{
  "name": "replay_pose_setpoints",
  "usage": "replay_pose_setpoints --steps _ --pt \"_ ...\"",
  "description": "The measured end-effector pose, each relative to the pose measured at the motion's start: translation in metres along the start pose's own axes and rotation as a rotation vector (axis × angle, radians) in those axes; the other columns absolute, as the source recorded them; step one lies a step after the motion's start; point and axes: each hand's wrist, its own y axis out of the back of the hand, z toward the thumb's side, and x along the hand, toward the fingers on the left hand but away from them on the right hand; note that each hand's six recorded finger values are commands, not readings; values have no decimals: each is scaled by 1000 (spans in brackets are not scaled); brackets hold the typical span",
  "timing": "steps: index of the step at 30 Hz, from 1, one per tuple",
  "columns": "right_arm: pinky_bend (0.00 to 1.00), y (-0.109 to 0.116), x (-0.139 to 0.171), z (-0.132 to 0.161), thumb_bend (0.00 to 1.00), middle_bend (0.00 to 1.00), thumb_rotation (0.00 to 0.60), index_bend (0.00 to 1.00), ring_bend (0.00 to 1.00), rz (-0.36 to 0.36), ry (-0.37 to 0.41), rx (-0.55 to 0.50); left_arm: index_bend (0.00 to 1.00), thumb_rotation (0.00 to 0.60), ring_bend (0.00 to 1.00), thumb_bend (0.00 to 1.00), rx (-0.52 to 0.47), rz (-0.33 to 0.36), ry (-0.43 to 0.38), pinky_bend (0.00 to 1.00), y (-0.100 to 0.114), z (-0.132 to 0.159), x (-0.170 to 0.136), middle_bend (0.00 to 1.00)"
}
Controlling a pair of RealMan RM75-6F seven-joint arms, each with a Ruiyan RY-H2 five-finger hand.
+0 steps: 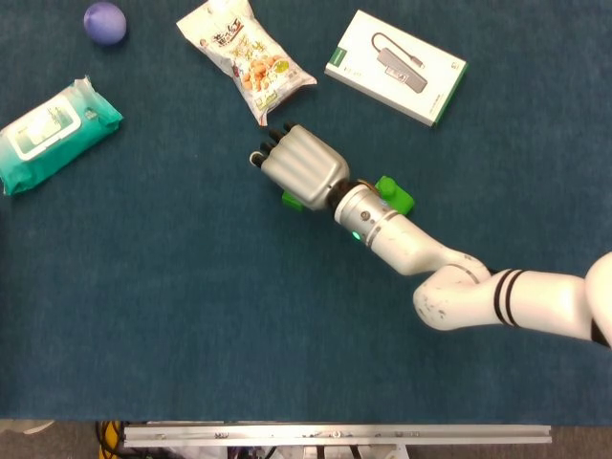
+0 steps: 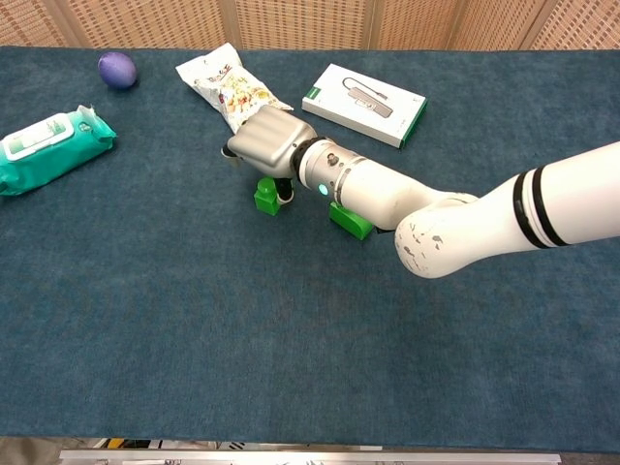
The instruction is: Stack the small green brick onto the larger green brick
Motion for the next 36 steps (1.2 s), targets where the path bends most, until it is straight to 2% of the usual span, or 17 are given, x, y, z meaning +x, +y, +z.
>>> replay_pose_setpoints --steps 5,11,15,29,36 --pt "334 -2 -5 1 64 387 600 367 268 20 -4 5 85 600 208 235 -2 3 5 209 1 -2 -1 212" --pt "334 -6 0 1 67 395 600 454 268 41 10 22 85 600 208 235 -2 4 9 209 0 -4 -1 212" --pt "334 -8 2 0 142 407 600 497 268 49 13 32 85 600 208 235 -4 6 4 209 0 -4 -1 212" --pt "334 -10 -4 -5 158 455 600 560 270 53 -11 38 85 600 208 234 -4 7 15 209 0 -8 -2 212" --pt "335 1 -3 -9 205 484 600 574 295 36 -13 33 85 600 208 235 -6 9 18 209 1 -10 -2 212"
